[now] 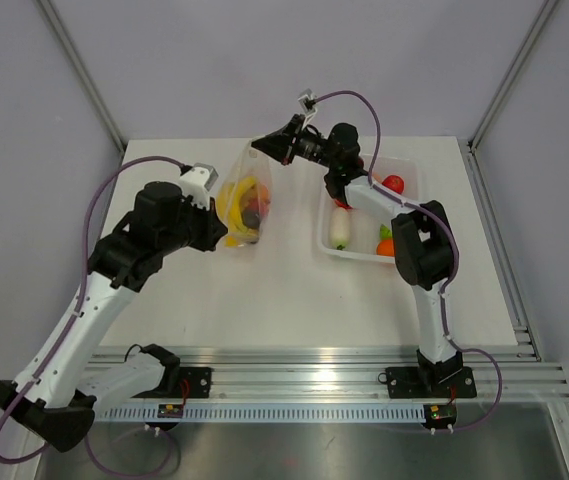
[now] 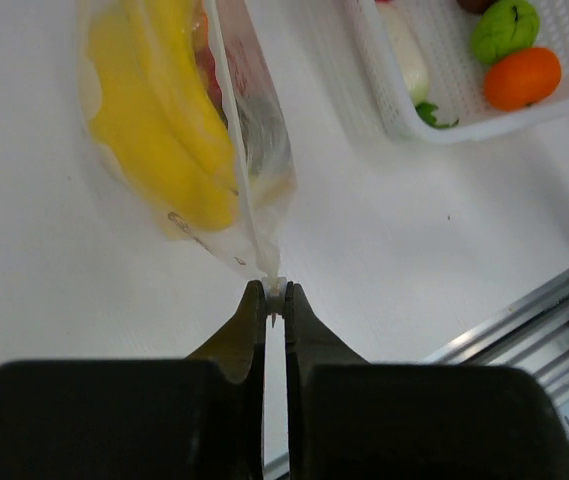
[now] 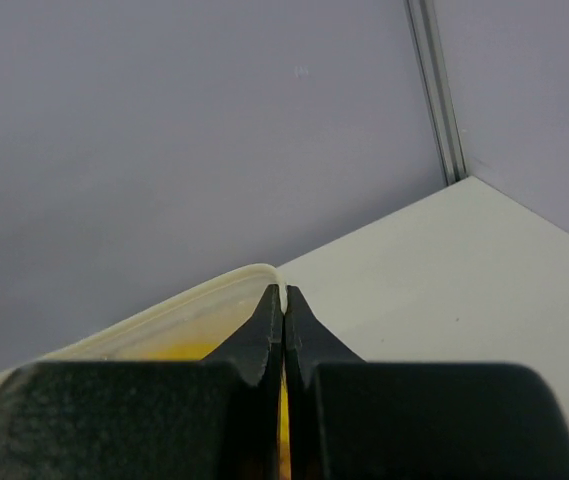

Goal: Place the food in the zip-top bag and seal the zipper
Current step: Place the zipper food storage bag at the center of the board, then reset both arms

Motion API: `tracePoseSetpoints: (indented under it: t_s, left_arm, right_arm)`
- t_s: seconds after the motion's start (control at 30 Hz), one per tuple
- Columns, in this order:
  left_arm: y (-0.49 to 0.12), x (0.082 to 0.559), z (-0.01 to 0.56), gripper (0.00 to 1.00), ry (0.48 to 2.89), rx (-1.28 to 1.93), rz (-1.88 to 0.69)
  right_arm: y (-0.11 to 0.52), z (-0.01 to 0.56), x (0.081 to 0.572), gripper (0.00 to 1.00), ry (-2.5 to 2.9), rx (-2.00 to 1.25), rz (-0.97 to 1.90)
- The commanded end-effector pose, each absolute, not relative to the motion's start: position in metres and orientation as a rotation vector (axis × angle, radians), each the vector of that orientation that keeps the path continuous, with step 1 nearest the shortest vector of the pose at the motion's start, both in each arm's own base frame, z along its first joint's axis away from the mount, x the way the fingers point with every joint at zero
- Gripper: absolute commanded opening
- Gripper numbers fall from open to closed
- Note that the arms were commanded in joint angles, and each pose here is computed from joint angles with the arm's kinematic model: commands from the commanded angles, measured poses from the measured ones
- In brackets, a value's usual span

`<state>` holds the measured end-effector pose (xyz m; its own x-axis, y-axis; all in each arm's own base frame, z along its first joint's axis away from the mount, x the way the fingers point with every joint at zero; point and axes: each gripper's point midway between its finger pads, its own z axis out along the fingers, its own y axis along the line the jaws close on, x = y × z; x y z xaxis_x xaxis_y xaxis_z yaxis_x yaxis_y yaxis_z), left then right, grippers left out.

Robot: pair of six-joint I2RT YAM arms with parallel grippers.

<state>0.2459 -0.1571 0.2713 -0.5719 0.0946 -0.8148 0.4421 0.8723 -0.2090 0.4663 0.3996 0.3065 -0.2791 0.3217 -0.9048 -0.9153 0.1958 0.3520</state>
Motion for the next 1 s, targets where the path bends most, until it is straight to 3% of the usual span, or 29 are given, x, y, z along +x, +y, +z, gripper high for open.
tracePoseSetpoints:
  t_s: [0.0, 0.03, 0.07, 0.1, 0.13, 0.17, 0.2, 0.23, 0.3, 0.43, 0.47, 0.73, 0.97]
  left_arm:
    - [-0.142, 0.255, 0.324, 0.00, 1.996, 0.388, -0.396]
    - [-0.142, 0.254, 0.326, 0.00, 1.989, 0.398, -0.399]
    - [-0.146, 0.252, 0.323, 0.00, 1.994, 0.429, -0.419]
    - [-0.149, 0.249, 0.320, 0.01, 1.998, 0.450, -0.438]
    - [-0.155, 0.245, 0.308, 0.18, 2.029, 0.487, -0.475]
    - [-0.158, 0.243, 0.301, 0.32, 2.049, 0.496, -0.489]
    - [-0.158, 0.243, 0.295, 0.43, 2.069, 0.496, -0.492]
    - [-0.159, 0.243, 0.291, 0.63, 2.085, 0.484, -0.499]
    - [-0.157, 0.244, 0.287, 0.75, 2.099, 0.466, -0.486]
    - [-0.145, 0.249, 0.310, 0.89, 2.027, 0.392, -0.430]
    - [-0.143, 0.251, 0.317, 0.97, 2.000, 0.368, -0.423]
    - [-0.140, 0.254, 0.345, 0.99, 1.962, 0.251, -0.446]
    - [-0.139, 0.260, 0.343, 0.99, 1.981, 0.230, -0.429]
  right_arm:
    - [0.393, 0.368, 0.452, 0.00, 1.096, -0.674, 1.416]
    - [0.393, 0.366, 0.452, 0.04, 1.105, -0.674, 1.420]
    - [0.394, 0.362, 0.451, 0.34, 1.122, -0.676, 1.427]
    - [0.392, 0.356, 0.451, 0.55, 1.145, -0.666, 1.421]
    - [0.390, 0.349, 0.453, 0.85, 1.169, -0.654, 1.414]
    - [0.386, 0.343, 0.457, 0.99, 1.211, -0.628, 1.403]
    - [0.380, 0.339, 0.462, 1.00, 1.248, -0.581, 1.370]
    - [0.375, 0.336, 0.466, 1.00, 1.284, -0.551, 1.349]
    - [0.358, 0.335, 0.475, 0.99, 1.372, -0.485, 1.247]
    - [0.327, 0.344, 0.477, 1.00, 1.495, -0.435, 0.986]
    - [0.318, 0.334, 0.475, 0.99, 1.574, -0.421, 0.929]
    - [0.202, 0.351, 0.453, 1.00, 1.879, -0.086, 0.359]
    - [0.090, 0.308, 0.394, 1.00, 2.024, 0.225, -0.156]
